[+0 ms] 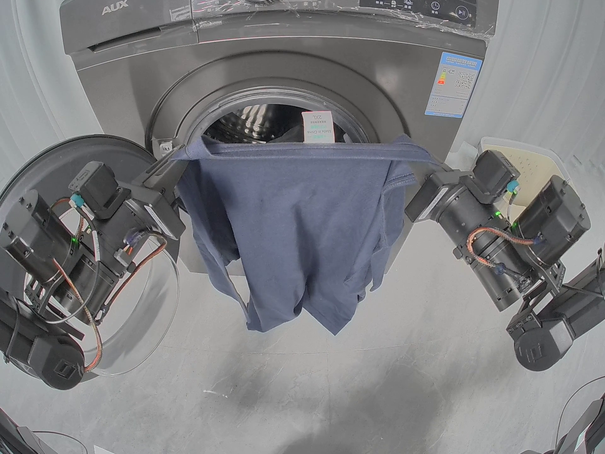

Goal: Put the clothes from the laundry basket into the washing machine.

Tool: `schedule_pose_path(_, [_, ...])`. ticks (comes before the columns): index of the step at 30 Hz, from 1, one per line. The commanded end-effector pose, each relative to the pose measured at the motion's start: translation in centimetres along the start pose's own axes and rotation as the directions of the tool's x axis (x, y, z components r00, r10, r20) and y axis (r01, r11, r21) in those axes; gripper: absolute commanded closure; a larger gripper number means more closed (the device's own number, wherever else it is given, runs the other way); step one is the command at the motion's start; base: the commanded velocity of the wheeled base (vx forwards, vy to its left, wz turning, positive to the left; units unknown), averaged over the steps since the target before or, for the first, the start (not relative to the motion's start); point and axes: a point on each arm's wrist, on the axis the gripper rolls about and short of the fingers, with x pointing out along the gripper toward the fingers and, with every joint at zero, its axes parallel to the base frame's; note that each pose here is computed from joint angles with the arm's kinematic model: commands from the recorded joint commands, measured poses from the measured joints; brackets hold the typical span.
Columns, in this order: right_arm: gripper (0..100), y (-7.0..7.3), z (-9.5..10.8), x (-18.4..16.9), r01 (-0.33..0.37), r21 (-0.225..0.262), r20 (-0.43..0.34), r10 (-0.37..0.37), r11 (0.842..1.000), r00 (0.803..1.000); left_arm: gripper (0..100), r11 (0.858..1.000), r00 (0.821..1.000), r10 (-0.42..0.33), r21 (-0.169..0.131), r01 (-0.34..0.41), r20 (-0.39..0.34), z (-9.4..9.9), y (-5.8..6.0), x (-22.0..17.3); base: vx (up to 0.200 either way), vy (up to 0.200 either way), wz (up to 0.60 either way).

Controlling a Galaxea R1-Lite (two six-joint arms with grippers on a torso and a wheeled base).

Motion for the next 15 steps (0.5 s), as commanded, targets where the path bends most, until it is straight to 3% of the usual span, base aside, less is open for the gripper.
schedule_pose_path(1, [100,0.4,-1.6,-0.5,-0.021,-0.005,-0.066,0.02,1.0,0.998,100,1.0,0.999,-0.027,-0.011,0.026,-0.03,-0.6,-0.6,-0.4,0.0,0.0,0.0])
schedule_pose_path(6, [100,1.8,-2.2,-1.0,-0.079,0.019,-0.095,0.08,0.997,0.992,100,0.982,0.978,-0.18,-0.073,0.174,-0.1,-2.5,-3.7,-0.8,0.0,0.0,0.0])
schedule_pose_path(9, [100,2.7,-5.2,-1.4,-0.112,0.028,-0.187,0.115,0.993,0.976,100,0.97,0.968,-0.232,-0.101,0.223,-0.096,-3.0,-5.2,0.0,0.0,0.0,0.0])
schedule_pose_path(11, [100,3.0,-6.1,-1.6,-0.121,0.029,-0.213,0.124,0.992,0.969,100,0.968,0.966,-0.237,-0.109,0.225,-0.108,-3.5,-5.3,0.2,0.0,0.0,0.0])
schedule_pose_path(12, [100,3.4,-7.7,-1.8,-0.13,0.033,-0.253,0.134,0.991,0.958,100,0.967,0.964,-0.237,-0.123,0.222,-0.121,-4.1,-5.4,0.5,0.0,0.0,0.0])
schedule_pose_path(15, [100,4.2,-9.2,-2.2,-0.151,0.045,-0.295,0.157,0.988,0.942,100,0.964,0.965,-0.245,-0.127,0.232,-0.093,-3.7,-5.6,1.1,0.0,0.0,0.0])
